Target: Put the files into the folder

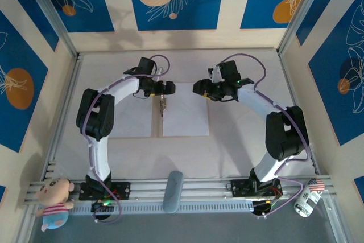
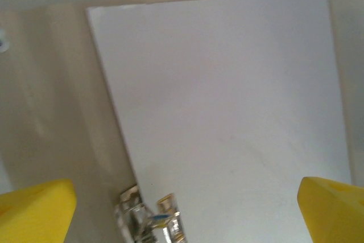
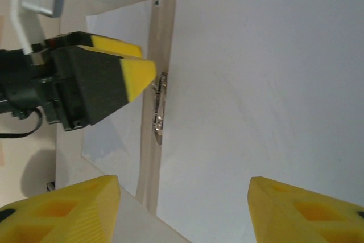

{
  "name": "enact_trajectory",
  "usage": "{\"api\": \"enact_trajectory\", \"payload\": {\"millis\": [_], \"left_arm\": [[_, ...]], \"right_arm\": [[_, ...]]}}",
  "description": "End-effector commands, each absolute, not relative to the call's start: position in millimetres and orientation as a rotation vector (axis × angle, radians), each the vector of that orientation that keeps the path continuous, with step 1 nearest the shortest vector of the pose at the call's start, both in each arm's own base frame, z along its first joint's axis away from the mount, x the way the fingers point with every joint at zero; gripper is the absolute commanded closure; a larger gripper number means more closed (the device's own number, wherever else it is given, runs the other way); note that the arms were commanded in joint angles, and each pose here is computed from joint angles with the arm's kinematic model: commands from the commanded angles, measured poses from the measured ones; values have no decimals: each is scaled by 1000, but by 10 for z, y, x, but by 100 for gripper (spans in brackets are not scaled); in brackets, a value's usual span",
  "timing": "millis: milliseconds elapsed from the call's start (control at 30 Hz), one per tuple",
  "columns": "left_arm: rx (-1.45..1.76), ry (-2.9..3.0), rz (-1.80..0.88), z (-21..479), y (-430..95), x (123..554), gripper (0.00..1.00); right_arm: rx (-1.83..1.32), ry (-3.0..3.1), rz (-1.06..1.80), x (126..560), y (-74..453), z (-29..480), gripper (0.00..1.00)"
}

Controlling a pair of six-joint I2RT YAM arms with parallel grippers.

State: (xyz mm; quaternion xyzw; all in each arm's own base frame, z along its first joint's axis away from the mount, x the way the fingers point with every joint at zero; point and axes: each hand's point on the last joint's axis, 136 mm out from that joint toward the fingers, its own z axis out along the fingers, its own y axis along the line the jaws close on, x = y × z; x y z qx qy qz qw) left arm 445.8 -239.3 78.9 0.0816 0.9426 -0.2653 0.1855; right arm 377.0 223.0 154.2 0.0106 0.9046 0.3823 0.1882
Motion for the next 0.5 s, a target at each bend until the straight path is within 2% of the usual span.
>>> {"api": "enact_trajectory", "payload": {"millis": [0,267,467], "left_arm": [[350,2560,-893,991,-2572,4530,0],[414,2479,-1111,1182,-2748,4272,0],[380,2482,-1160,1222,-2743,4020,0]], "right_arm": [[15,2545,1124,3631,2257,1665,38],[7,2536,1121,3603,2246,1732,38],[31,2541,1098,3629,2196,1682,36]]}}
